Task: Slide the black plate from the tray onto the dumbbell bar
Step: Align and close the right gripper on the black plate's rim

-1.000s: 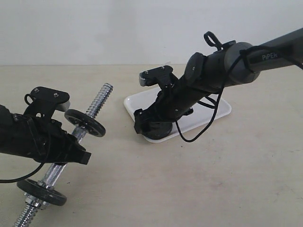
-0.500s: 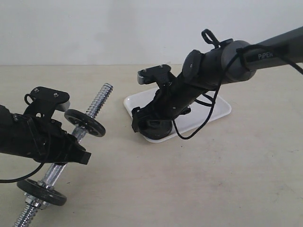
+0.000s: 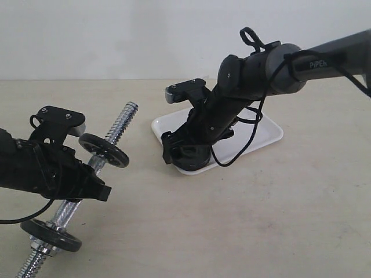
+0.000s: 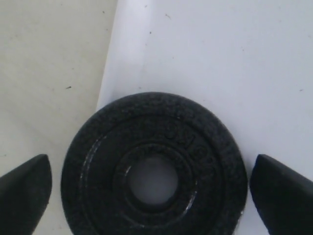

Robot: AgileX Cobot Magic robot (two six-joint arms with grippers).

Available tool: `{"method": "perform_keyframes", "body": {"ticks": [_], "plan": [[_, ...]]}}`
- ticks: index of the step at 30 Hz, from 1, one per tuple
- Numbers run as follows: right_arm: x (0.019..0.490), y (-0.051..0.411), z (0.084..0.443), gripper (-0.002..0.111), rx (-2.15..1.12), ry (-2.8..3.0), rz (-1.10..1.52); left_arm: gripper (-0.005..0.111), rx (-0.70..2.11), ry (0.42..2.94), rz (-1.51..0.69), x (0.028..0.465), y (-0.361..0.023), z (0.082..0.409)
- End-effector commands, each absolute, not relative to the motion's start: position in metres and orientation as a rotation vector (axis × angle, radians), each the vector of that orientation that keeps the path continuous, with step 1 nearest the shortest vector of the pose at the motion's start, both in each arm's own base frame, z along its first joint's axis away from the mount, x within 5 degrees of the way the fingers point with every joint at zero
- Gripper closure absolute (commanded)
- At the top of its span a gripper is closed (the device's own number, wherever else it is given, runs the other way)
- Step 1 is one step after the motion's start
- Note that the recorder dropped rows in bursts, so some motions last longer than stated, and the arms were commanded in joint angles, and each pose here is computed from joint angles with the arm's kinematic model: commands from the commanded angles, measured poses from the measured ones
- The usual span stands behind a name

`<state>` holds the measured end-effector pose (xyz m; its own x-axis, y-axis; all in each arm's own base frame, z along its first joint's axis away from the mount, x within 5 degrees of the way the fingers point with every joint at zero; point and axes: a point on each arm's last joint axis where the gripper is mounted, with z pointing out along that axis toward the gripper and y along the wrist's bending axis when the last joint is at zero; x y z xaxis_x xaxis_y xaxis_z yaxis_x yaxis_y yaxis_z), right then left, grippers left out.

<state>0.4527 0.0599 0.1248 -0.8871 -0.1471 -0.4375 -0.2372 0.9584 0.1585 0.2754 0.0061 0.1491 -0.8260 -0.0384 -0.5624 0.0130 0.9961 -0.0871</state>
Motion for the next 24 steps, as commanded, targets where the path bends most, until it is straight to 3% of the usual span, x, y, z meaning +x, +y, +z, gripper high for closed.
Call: {"method": "perform_keyframes", "body": {"ticks": [1,13,24], "plan": [[0.446,0.06,0.113,0.003,-0.276,2.763,0.293,0.103,-0.069,2.411,-0.035,0.285,0.013,0.172],[0.455,0.061,0.123,0.003,-0.26,2.753,0.312,0.103,-0.07,2.41,-0.033,0.285,0.013,0.172],[0.451,0.09,0.1,0.003,-0.373,2.84,0.289,0.103,-0.07,2.409,-0.031,0.285,0.013,0.172]]}}
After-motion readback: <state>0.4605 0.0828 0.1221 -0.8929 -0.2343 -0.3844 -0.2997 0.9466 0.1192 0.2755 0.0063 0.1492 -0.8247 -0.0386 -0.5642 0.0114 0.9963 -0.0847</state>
